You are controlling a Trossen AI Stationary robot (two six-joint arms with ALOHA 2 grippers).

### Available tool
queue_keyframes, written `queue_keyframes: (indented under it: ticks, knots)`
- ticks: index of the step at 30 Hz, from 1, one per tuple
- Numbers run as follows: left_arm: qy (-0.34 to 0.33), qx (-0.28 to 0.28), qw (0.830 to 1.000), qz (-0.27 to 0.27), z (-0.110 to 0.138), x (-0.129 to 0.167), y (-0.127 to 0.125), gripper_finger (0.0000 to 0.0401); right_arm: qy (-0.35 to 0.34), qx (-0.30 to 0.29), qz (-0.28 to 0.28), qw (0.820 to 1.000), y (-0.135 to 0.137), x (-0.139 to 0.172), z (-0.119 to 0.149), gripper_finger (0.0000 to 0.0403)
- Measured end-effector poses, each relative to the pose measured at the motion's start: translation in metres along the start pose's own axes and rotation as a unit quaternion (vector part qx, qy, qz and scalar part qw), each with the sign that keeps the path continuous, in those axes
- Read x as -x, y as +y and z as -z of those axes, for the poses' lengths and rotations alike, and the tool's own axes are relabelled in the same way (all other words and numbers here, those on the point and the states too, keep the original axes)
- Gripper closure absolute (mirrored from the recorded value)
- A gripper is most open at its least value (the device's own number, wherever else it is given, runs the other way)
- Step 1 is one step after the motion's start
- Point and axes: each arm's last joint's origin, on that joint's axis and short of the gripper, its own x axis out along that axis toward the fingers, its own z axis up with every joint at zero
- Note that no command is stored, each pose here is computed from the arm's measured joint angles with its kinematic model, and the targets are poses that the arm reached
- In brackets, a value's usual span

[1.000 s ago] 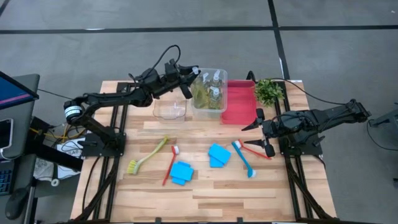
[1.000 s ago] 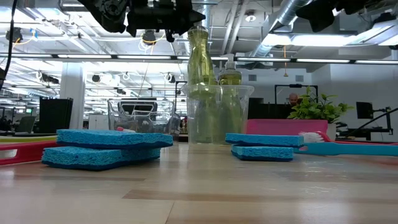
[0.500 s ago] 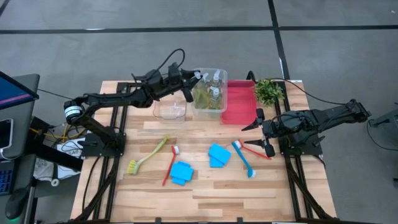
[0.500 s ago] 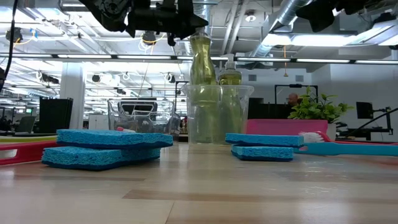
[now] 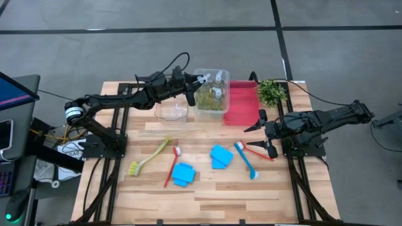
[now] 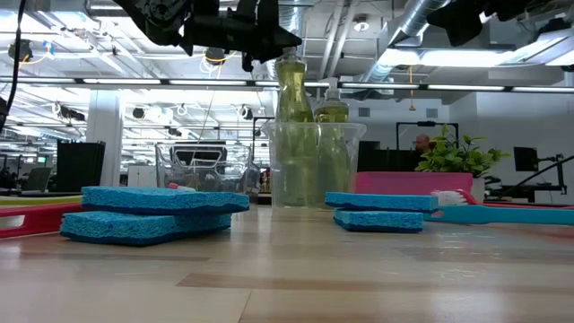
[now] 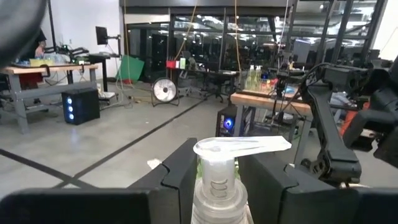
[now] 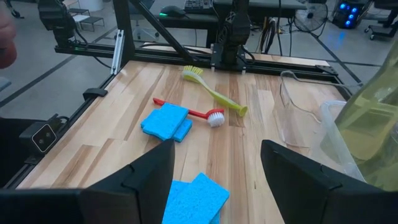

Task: Pick & Place Kitchen Sink Supplies
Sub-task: Put the green dish soap into the white bin

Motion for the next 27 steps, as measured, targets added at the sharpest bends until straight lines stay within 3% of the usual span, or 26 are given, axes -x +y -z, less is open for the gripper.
queue_keyframes:
  ticks: [7,17,27]
  knots:
    - [0.02,0.005,0.999,-0.025,0.013,0.004,0.002,0.028,0.0,0.0,0.0,1.0,0.0,0.0,0.0,0.0171]
    - [0.034,0.006,0.999,-0.015,0.022,0.007,-0.005,0.022,0.0,0.0,0.0,1.0,0.0,0.0,0.0,0.0171]
    - [0.04,0.004,0.999,-0.005,0.023,0.007,-0.013,0.0203,0.0,0.0,0.0,1.0,0.0,0.0,0.0,0.0171]
